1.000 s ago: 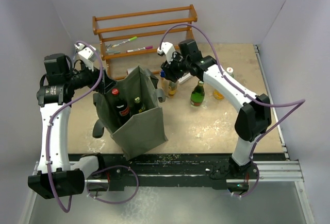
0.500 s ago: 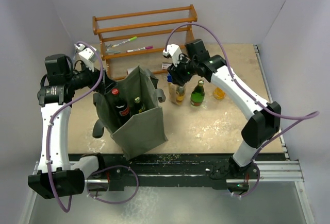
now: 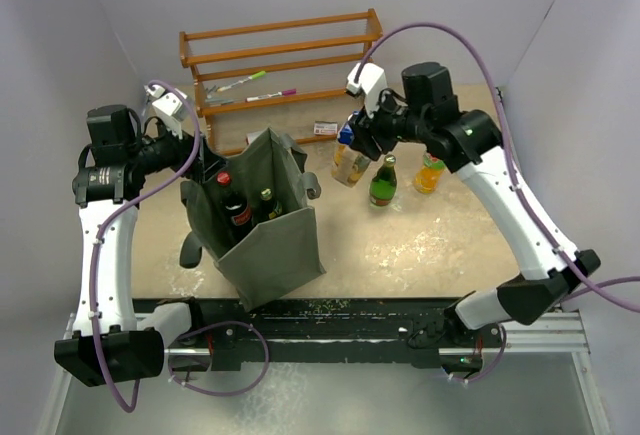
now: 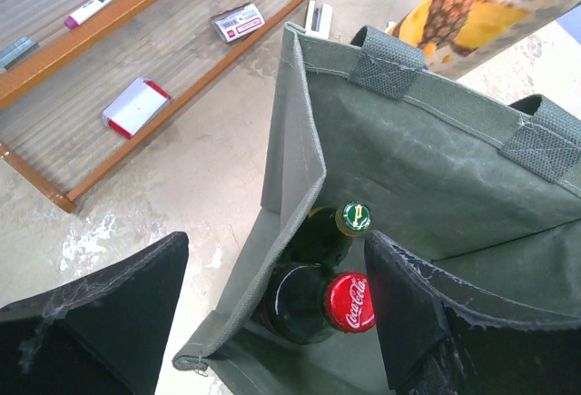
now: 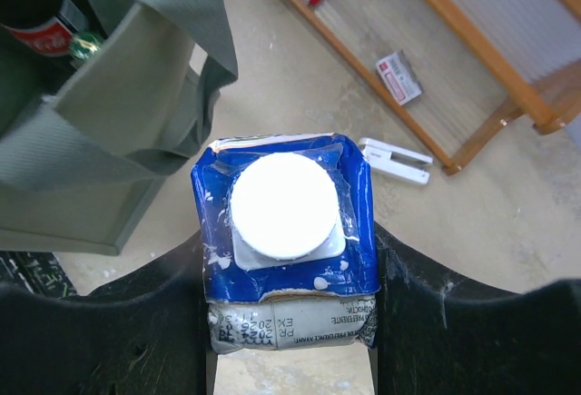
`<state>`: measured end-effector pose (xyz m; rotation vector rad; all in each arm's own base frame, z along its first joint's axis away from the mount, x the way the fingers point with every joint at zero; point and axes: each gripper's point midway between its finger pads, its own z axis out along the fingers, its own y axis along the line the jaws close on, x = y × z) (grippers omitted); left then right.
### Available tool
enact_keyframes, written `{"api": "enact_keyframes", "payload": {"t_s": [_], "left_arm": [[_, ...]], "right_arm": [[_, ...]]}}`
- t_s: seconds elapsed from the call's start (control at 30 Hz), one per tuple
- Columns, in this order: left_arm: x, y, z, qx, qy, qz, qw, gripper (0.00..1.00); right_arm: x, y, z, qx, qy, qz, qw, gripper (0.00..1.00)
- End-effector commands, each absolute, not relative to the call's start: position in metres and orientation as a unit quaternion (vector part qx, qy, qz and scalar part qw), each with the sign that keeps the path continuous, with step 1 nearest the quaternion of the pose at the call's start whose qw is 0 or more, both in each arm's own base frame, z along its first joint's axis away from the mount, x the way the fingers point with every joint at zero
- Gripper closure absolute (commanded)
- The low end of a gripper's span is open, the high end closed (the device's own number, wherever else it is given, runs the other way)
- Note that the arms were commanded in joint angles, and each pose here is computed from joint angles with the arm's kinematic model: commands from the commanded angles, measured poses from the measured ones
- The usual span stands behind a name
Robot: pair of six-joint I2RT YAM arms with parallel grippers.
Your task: Place the beverage into the canvas bag
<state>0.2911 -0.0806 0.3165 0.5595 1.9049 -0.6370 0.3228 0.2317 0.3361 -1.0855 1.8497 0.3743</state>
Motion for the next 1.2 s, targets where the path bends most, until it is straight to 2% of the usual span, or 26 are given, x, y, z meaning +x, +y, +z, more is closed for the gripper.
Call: {"api": "enact_keyframes", "payload": {"t_s": [0.0,0.23,0.6,1.17], "left_arm": [[0.293,-0.083,0.329,0.250,0.772,-0.254,0.527,0.18],[0.296,-0.081,0.325,0.243,0.777,-0.251,0.524,0.18],[0.299,-0.077,0.322,0.238,0.782,-0.242,0.523,0.18],[0.300,-0.074,0.315,0.234,0.787,-0.235,0.520,0.18]], "right_arm": [[0.288,0.234,0.517,-0.418,0.577,0.200,0.673,0.98],[0.252,0.235,0.585,-0.418,0.508,0.243,0.713,1.00],[0.208,0.247,0.656,-0.427,0.412,0.313,0.742,1.00],[0.170,0.334,0.648,-0.481,0.363,0.430,0.673,1.00]]}}
